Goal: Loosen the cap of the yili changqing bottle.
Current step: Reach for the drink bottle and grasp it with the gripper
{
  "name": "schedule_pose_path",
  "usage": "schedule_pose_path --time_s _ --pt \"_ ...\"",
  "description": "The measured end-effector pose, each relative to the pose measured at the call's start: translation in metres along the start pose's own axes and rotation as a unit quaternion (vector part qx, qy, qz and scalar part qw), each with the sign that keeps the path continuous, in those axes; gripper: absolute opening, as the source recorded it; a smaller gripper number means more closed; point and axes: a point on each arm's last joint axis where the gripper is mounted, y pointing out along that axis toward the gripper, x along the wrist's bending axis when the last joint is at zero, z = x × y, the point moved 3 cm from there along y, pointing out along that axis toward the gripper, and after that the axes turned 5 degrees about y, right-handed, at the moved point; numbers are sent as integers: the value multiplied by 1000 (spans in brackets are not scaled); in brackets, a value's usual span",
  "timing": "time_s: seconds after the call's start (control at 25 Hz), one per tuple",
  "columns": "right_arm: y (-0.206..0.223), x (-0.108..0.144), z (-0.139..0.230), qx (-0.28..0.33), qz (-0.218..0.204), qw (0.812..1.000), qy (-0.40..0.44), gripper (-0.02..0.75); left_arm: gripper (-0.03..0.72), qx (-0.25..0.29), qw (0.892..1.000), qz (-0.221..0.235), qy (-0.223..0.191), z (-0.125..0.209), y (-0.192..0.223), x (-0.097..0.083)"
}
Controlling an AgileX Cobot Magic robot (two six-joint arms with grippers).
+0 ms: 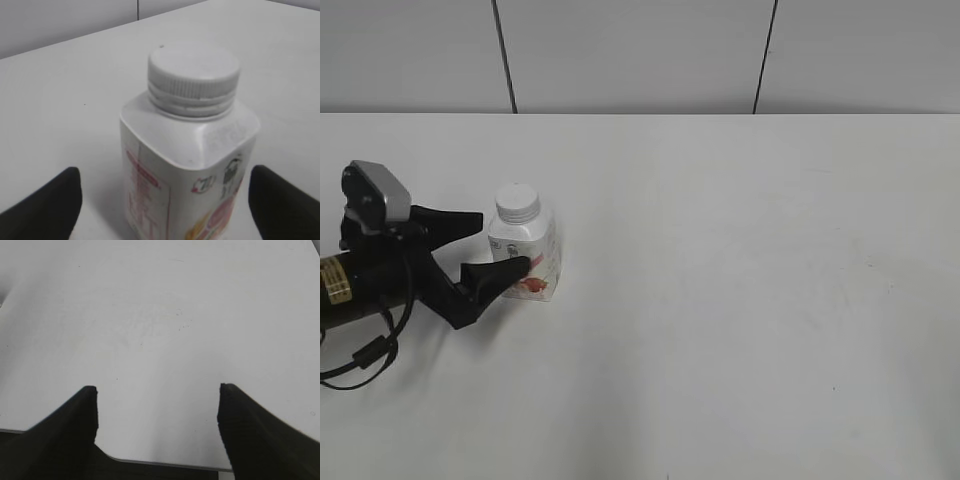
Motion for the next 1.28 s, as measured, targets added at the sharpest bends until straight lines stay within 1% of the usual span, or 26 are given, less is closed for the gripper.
schedule_pose_path --time_s 0.28,0.44,0.6,0.72,0.8,1.08,1.28 --pt "0 0 0 0 0 1000 0 587 601 -5 999 36 30 0 16 4" --pt "0 0 0 0 0 1000 0 587 594 -9 997 58 41 -1 31 -2" --pt "0 0 0 0 0 1000 0 587 564 -9 998 53 37 -2 40 -5" --pt "0 0 0 0 0 1000 0 587 509 -9 999 44 32 -2 42 -5" --pt "0 0 0 0 0 1000 0 587 489 -9 999 43 31 -2 42 -4" --pt "0 0 0 0 0 1000 0 587 489 -10 999 44 31 -2 42 -5" --pt "0 0 0 -1 -2 1000 -1 587 485 -12 997 65 39 -3 44 -12"
